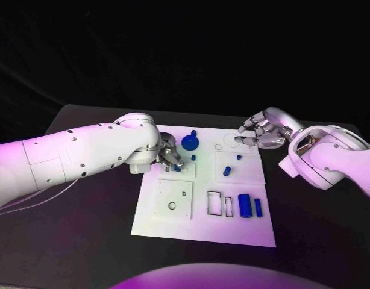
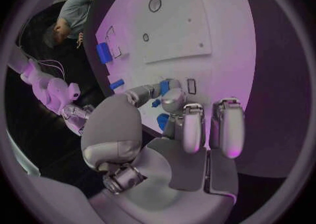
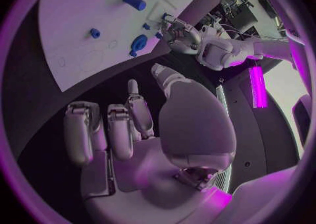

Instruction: Assemble the parts on the task board

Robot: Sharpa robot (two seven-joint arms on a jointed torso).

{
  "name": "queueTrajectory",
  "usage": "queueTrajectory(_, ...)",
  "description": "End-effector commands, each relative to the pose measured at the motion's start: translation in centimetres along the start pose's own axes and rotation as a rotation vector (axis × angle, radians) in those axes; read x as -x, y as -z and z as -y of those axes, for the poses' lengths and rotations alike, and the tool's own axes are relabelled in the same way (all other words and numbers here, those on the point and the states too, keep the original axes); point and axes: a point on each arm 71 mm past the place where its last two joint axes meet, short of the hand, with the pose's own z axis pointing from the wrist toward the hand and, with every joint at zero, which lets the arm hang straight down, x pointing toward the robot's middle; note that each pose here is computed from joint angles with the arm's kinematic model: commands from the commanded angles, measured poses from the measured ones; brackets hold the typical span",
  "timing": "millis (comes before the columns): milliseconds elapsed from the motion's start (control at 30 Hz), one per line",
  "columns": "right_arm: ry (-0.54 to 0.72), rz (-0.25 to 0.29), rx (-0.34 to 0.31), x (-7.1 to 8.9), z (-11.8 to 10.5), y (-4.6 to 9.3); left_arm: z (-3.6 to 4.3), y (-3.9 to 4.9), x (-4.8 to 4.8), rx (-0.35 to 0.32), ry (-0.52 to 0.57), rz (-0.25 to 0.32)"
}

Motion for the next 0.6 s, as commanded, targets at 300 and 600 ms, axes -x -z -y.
queueTrajectory(300, 0.004, -0.011, 0.005, -0.09, 0.02, 0.04, -0.59, -0.31, -0.78, 0.036, -0.024, -0.056)
queueTrajectory(600, 0.004, -0.011, 0.004, -0.08, 0.04, 0.05, -0.68, -0.34, -0.75, 0.039, -0.022, -0.059)
